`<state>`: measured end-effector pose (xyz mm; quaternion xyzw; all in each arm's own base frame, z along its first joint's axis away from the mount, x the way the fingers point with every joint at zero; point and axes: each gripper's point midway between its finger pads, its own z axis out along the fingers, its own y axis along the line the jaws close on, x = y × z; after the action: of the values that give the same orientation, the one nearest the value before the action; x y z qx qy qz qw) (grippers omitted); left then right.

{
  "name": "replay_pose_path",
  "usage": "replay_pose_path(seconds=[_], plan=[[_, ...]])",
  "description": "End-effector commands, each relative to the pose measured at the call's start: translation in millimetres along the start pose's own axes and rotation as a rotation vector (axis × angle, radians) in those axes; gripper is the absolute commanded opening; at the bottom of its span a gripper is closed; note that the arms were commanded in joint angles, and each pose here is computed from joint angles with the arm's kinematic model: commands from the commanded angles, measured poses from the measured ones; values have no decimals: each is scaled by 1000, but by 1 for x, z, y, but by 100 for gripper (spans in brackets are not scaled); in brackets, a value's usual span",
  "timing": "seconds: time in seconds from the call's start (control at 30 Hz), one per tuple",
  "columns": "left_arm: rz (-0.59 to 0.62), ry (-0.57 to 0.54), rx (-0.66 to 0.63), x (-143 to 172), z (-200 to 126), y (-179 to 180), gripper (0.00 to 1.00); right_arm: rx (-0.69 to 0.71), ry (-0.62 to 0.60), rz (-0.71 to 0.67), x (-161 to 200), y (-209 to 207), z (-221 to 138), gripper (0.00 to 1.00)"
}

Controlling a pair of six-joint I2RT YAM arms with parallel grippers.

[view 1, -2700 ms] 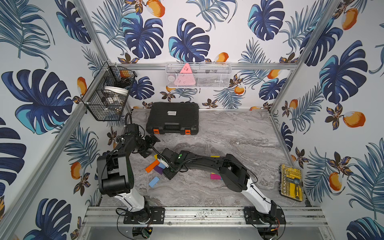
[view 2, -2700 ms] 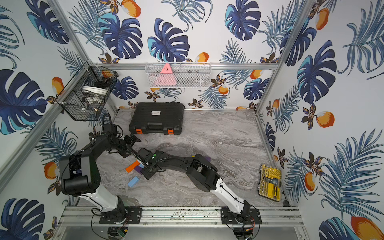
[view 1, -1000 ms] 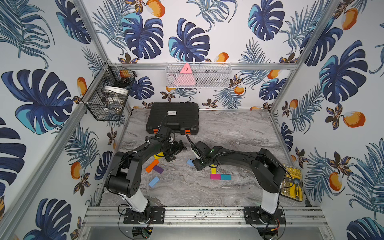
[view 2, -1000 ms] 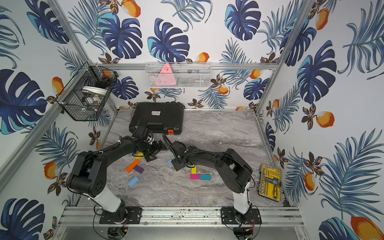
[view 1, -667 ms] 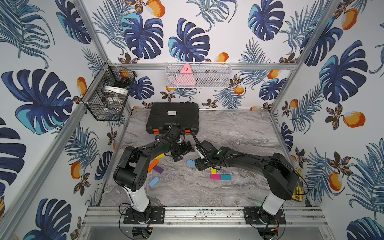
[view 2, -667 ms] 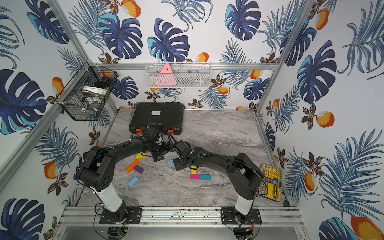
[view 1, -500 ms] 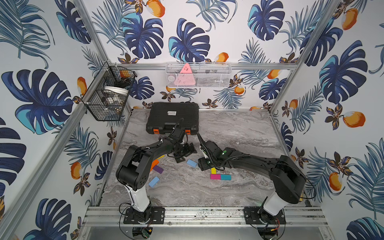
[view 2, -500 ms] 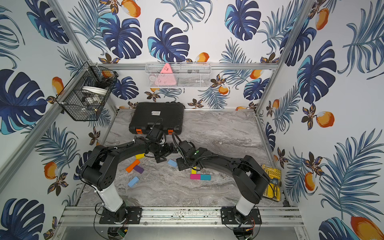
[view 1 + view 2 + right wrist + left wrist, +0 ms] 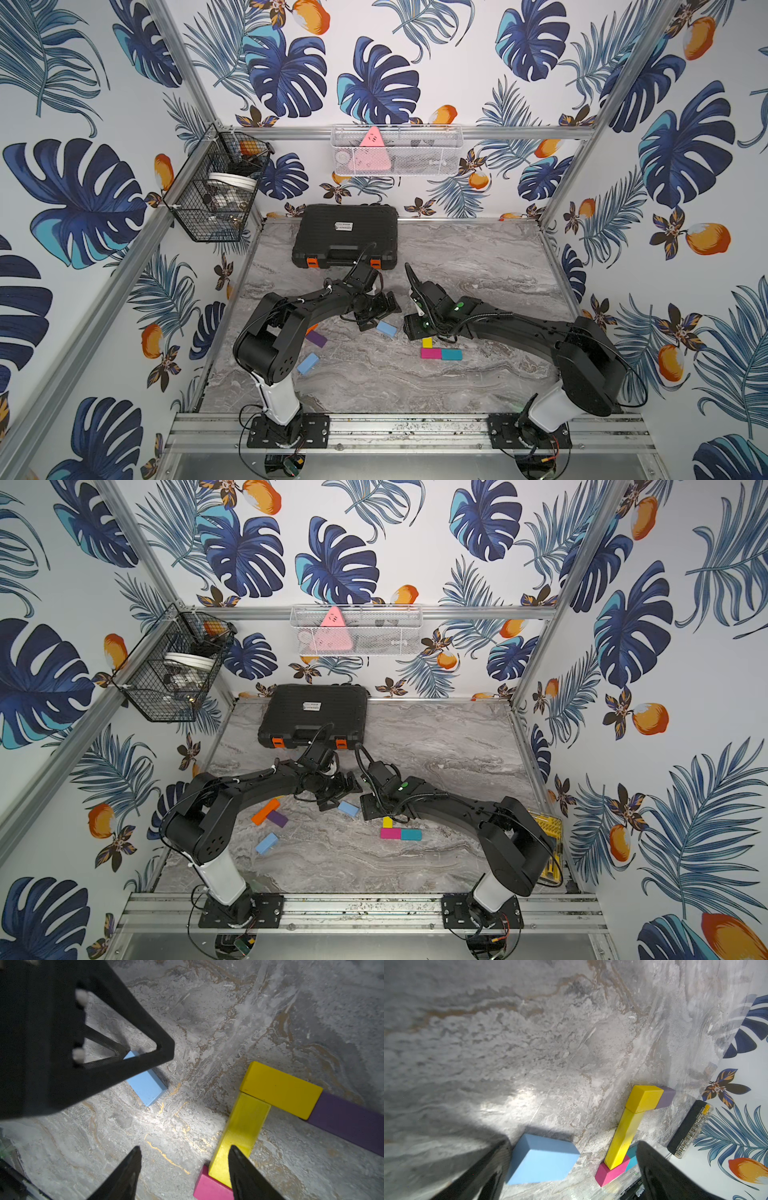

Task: Assemble the letter c with building blocks
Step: Move the building block to the center of the board.

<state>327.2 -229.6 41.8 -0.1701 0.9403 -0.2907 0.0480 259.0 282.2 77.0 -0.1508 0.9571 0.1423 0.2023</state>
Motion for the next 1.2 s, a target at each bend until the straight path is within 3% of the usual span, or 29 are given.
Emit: replay_pose_path(seconds=[0.0,1.17], plan=[[-21,-11,-19,1,-2,4,99,-5,-3,16,1,0,0,68],[-3,13,-33,33,4,6,99,-5,4,32,6,-4,5,69]])
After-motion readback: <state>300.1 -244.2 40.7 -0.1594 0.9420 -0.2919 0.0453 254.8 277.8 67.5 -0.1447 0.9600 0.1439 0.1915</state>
